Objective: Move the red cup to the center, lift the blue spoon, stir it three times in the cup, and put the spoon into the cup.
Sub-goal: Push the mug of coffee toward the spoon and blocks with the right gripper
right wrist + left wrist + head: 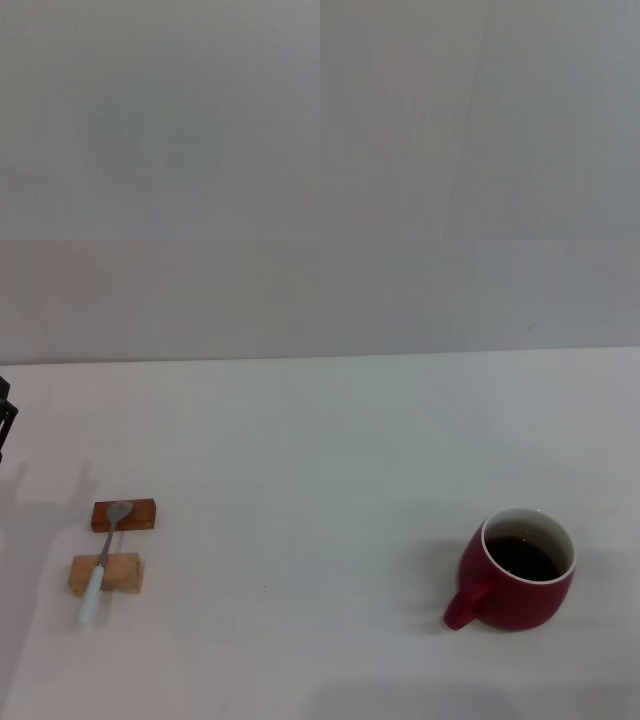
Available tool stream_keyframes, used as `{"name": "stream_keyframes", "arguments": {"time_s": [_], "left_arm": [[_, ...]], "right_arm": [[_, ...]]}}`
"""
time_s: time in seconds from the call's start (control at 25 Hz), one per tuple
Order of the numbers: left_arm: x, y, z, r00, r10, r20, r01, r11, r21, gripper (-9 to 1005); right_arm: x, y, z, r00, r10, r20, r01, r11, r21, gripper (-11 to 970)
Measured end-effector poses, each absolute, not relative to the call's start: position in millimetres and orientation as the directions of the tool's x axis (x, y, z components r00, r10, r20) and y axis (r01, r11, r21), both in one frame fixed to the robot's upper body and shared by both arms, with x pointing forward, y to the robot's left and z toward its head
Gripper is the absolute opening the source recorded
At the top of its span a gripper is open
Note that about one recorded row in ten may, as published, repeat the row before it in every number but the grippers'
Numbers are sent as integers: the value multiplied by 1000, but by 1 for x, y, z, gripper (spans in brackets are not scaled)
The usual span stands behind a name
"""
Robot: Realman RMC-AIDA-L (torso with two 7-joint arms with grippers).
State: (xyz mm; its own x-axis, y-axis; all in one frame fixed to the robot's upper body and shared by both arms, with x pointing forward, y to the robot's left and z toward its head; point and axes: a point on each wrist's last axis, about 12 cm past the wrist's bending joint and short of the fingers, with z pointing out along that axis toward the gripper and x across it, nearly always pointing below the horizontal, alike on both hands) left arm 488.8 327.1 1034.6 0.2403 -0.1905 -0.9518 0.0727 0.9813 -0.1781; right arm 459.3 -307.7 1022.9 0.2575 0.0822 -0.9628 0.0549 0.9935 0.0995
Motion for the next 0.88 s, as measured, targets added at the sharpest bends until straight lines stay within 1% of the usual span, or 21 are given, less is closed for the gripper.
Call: {"name": "stream_keyframes", "arguments": {"time_s": [0.4,0.52,0.68,0.88], "left_arm": [[487,328,1033,234,-190,-954,67,982,-179,860],[487,328,1033,230,-189,-955,65,982,-178,859],[486,330,1031,220,-182,-958,59,983,-173,859],[485,331,1030,214,-180,-960,54,984,-172,859]], "right_arm": [[454,-302,1019,240,90,-967,23,995,98,666],[450,-301,1019,241,90,-966,17,995,97,617],[436,-300,1015,236,101,-967,17,994,108,551],[425,-300,1010,214,122,-969,47,990,135,322]]}}
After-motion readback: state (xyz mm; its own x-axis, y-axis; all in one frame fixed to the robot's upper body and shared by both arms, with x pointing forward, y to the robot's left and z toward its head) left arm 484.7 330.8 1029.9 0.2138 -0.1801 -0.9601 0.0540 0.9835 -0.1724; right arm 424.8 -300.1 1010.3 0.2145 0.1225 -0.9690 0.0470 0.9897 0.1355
